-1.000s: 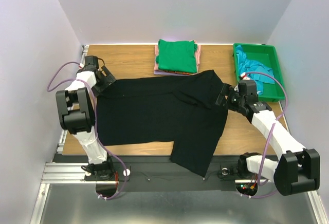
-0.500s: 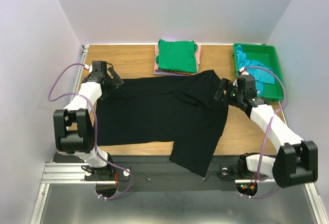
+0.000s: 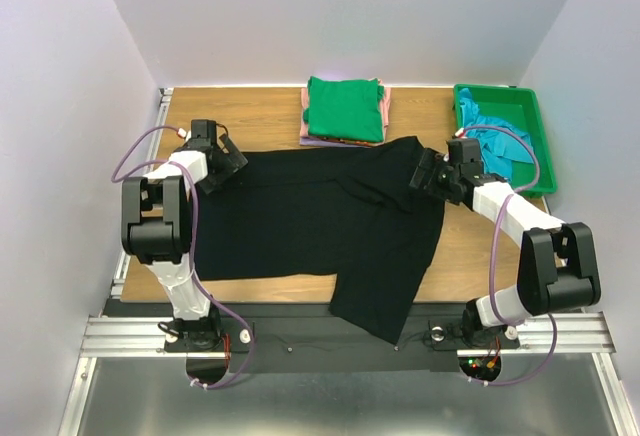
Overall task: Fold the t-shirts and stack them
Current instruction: Fold the tshirt
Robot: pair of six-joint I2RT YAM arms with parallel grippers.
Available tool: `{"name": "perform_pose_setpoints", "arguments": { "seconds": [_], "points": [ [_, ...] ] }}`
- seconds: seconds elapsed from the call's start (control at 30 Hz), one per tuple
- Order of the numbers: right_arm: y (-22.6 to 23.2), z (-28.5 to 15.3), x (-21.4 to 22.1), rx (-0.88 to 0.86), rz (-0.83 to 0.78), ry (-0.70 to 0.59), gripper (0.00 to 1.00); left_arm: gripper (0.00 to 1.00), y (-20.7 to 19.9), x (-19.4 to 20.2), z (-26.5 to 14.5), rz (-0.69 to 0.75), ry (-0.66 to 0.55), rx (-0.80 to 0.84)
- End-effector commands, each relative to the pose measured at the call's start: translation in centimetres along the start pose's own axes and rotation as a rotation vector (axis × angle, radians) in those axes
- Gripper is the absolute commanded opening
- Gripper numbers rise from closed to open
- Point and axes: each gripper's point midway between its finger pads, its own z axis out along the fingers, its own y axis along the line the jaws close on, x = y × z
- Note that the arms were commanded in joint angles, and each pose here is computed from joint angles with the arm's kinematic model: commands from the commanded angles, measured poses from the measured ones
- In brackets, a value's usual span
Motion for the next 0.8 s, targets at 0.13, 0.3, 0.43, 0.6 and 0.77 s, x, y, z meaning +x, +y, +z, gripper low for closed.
{"name": "perform_pose_setpoints", "arguments": {
  "seconds": [0.13,0.3,0.43,0.6,0.77],
  "points": [
    [0.3,-0.4,-2.8,-0.001,0.011,-0.115,1.0,0.98,0.4,-0.1,2.9,0.004,0.032,-0.036],
    [0.3,-0.9,-2.8,-0.004,0.004,-0.13,1.0,0.98,-0.6,-0.8,4.3,0.012,0.051,-0.021],
    [0.2,-1.2,-3.0,-0.004,0.005,-0.141,1.0,0.98,-1.2,-1.9,5.0,0.018,0.035,-0.018],
    [0.2,-1.6,-3.1,-0.003,0.001,-0.154,1.0,0.98,-2.2,-3.7,5.8,0.019,0.027,-0.017],
    [0.1,-2.1,-3.3,-0.004,0.001,-0.169,1.0,0.98,-3.2,-5.4,6.0,0.02,0.003,0.0]
  ]
}}
